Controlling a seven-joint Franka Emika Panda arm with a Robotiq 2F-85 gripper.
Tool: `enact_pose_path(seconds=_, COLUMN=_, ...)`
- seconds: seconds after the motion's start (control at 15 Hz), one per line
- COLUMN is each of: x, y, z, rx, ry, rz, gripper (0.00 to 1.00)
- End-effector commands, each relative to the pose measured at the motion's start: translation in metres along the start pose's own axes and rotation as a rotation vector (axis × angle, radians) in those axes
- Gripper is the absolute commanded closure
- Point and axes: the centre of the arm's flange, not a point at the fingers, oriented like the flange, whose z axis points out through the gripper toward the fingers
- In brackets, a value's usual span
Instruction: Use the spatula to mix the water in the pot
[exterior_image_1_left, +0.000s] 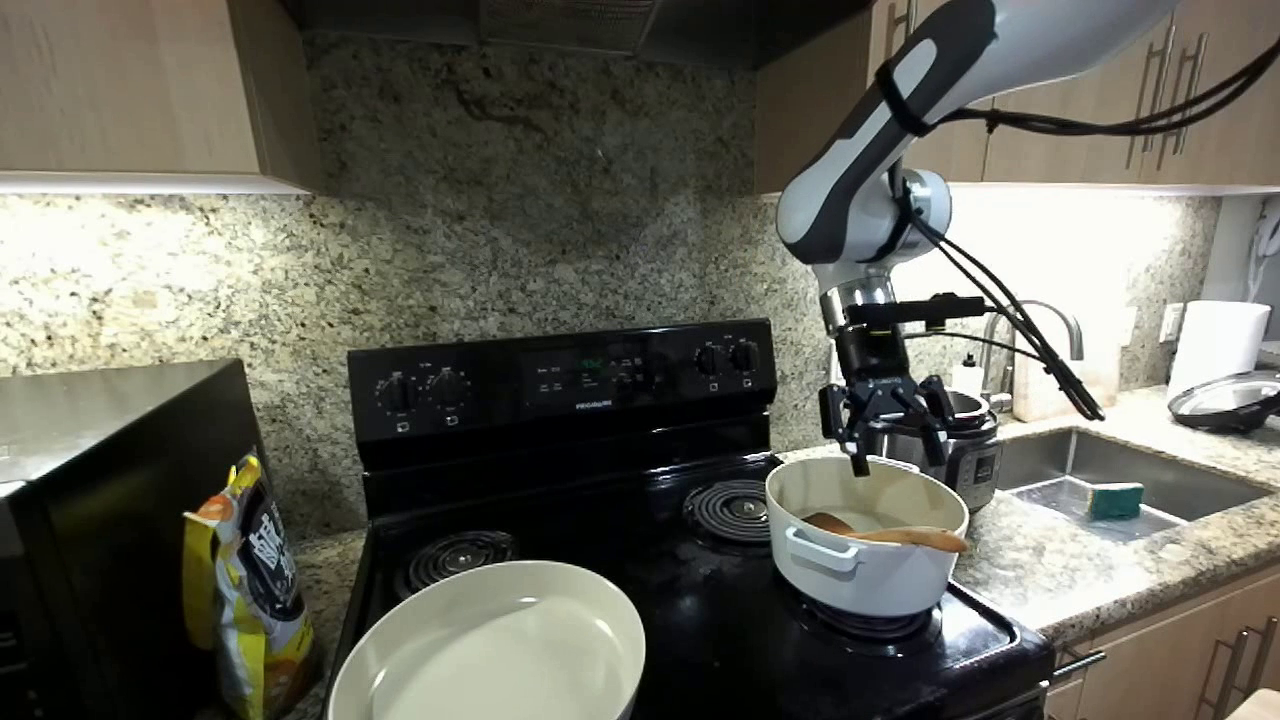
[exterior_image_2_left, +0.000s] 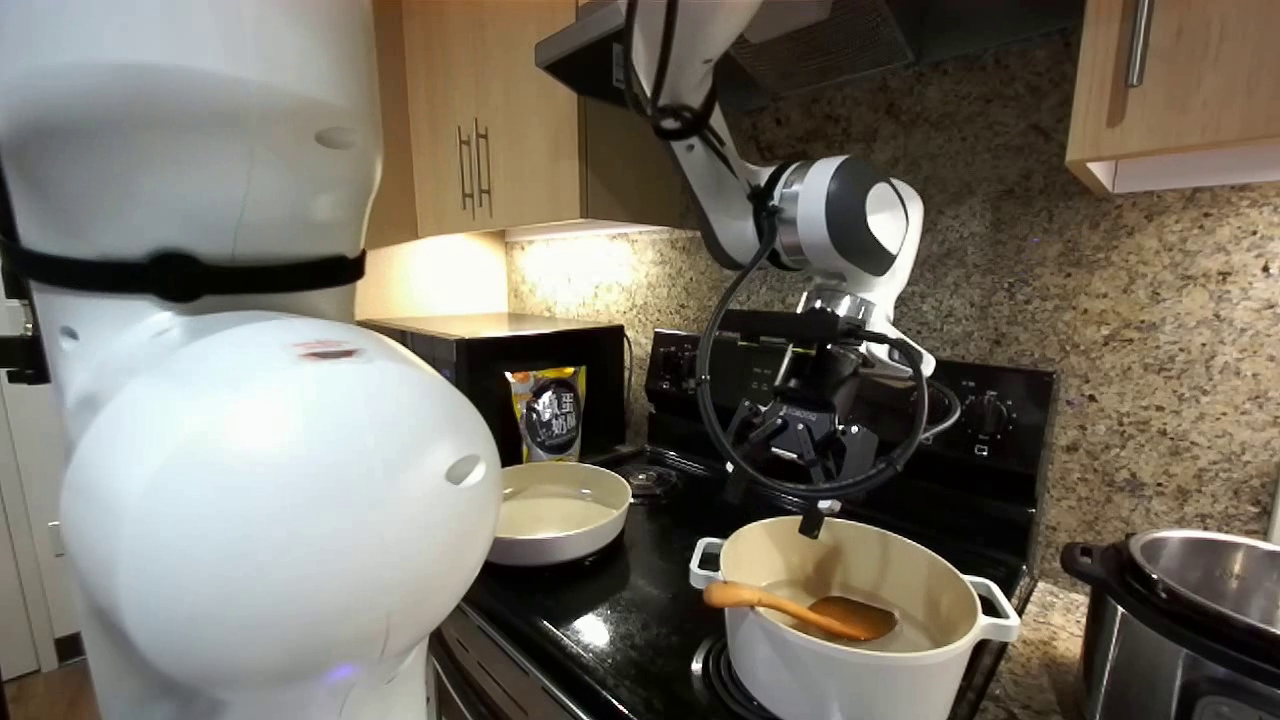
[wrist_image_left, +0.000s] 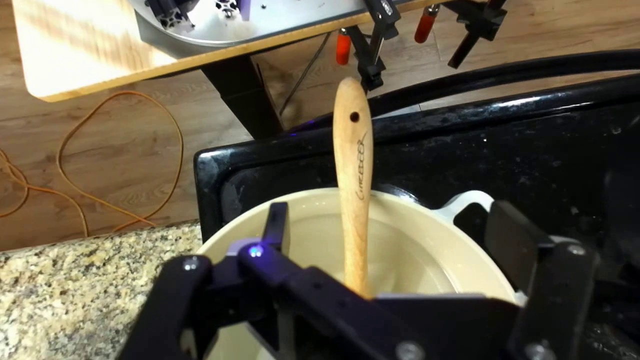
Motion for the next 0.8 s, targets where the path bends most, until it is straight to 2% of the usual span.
enact_pose_path(seconds=0.0, x=-0.055, y=0.013, z=-0.003, rx=0.052, ry=0.162, rz=-0.049, gripper=0.00)
enact_pose_path(seconds=0.13, x=-0.068, y=0.013, z=-0.009, rx=0.034, ry=0.207, rz=-0.062, gripper=0.00)
enact_pose_path(seconds=0.2, x=-0.069, y=0.011, z=-0.009, rx=0.002, ry=0.190, rz=-0.078, gripper=0.00)
enact_pose_path(seconds=0.27, x=-0.048, y=0.007, z=-0.014, rx=0.023, ry=0.158, rz=-0.035, gripper=0.00)
enact_pose_path(seconds=0.73, x=-0.050, y=0.007, z=-0.013, rx=0.021, ry=0.157, rz=-0.036, gripper=0.00)
